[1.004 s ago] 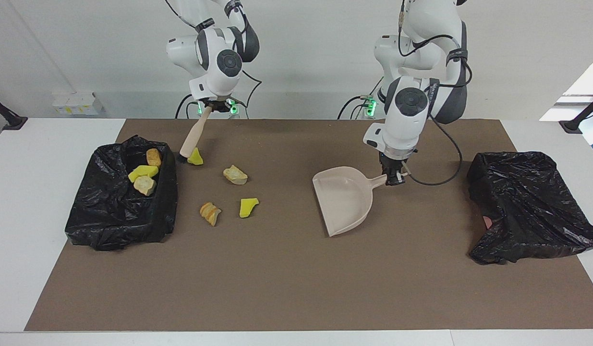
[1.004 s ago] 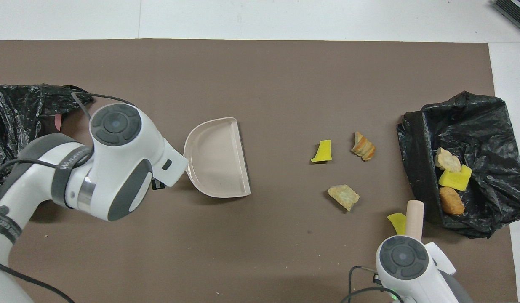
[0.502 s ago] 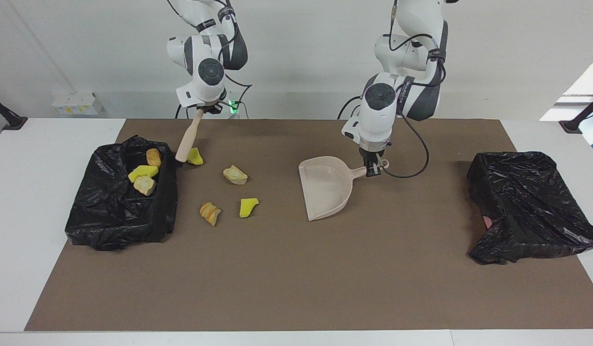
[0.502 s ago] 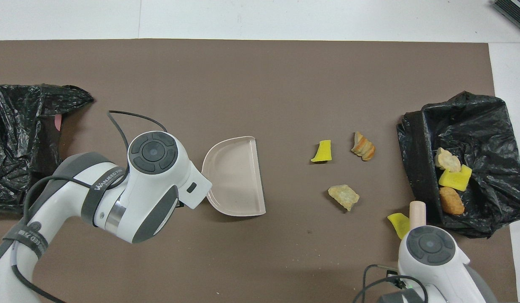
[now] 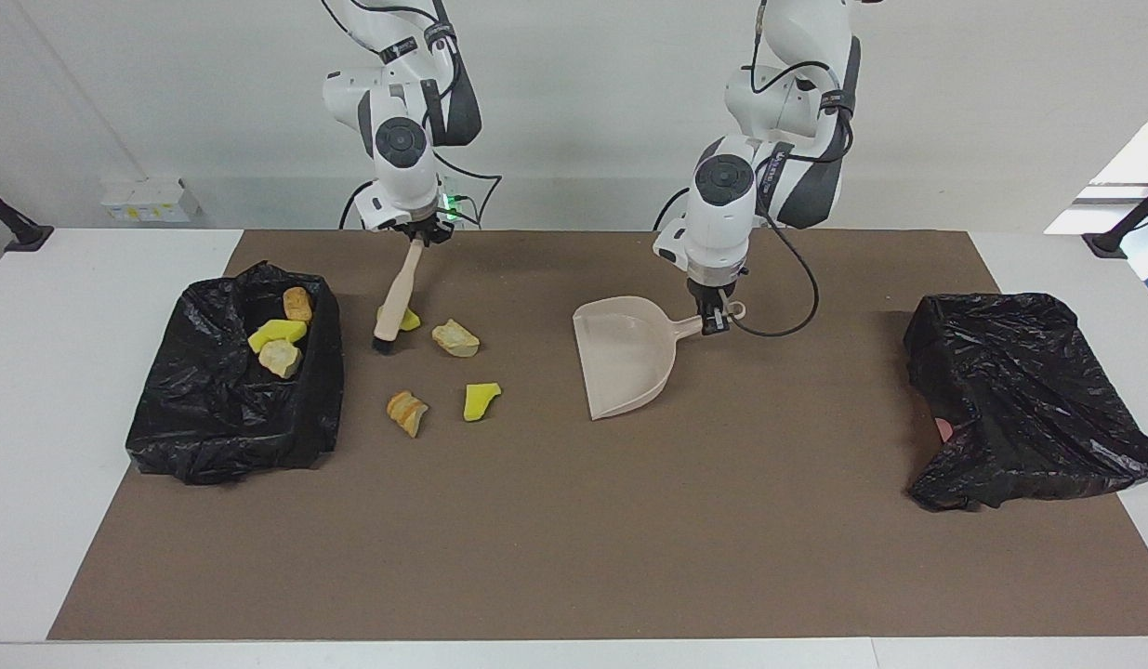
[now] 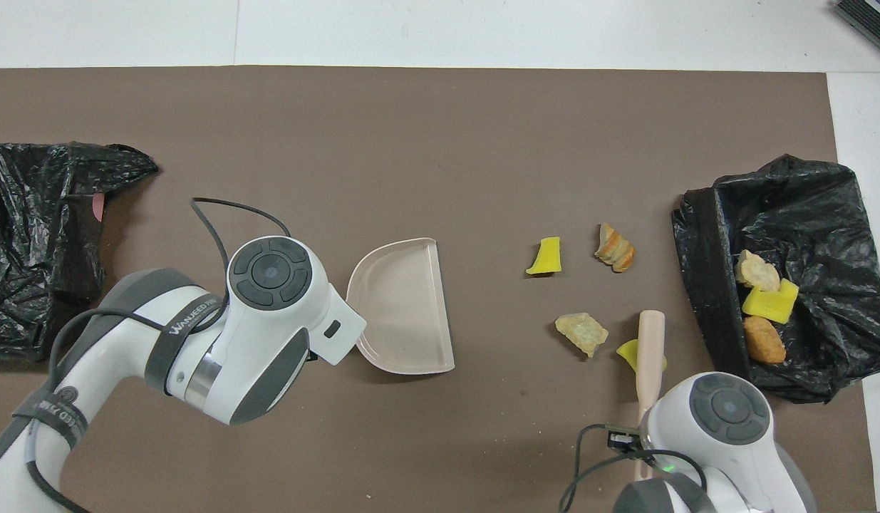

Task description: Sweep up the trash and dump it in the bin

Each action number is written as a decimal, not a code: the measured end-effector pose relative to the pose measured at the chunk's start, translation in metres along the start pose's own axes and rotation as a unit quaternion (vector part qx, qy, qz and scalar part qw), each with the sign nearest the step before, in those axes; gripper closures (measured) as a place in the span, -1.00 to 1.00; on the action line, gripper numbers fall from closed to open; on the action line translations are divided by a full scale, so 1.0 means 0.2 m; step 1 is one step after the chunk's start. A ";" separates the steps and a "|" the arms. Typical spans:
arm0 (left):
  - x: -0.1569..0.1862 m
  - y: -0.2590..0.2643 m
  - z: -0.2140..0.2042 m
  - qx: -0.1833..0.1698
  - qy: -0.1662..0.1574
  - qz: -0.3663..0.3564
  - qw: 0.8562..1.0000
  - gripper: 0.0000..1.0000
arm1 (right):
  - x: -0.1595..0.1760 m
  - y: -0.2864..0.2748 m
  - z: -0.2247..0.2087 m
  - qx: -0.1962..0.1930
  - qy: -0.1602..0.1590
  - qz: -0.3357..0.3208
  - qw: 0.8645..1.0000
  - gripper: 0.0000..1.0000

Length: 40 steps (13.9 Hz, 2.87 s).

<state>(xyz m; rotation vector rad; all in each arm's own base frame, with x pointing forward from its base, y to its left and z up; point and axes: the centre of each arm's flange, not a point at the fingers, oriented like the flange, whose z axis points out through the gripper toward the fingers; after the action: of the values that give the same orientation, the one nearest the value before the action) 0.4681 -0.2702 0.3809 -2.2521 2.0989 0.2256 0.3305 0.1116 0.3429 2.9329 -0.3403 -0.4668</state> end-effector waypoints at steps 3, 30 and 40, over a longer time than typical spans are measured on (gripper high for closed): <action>0.00 0.00 0.00 0.000 0.000 -0.001 1.000 0.37 | 0.10 -0.25 -0.05 0.027 0.013 -0.036 0.999 0.46; 0.00 0.07 0.05 0.015 0.012 -0.049 0.999 0.37 | 0.28 -1.10 -0.55 0.043 0.039 -0.207 0.977 0.46; 0.00 0.07 0.05 0.015 0.013 -0.078 0.997 0.37 | 0.73 -0.56 -0.60 0.007 0.041 -0.114 0.993 0.46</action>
<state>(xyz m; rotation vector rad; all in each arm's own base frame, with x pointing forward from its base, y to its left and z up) 0.4535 -0.2704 0.3726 -2.3997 1.9106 0.1584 0.5257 0.1969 0.3938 3.0071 0.0020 -0.3701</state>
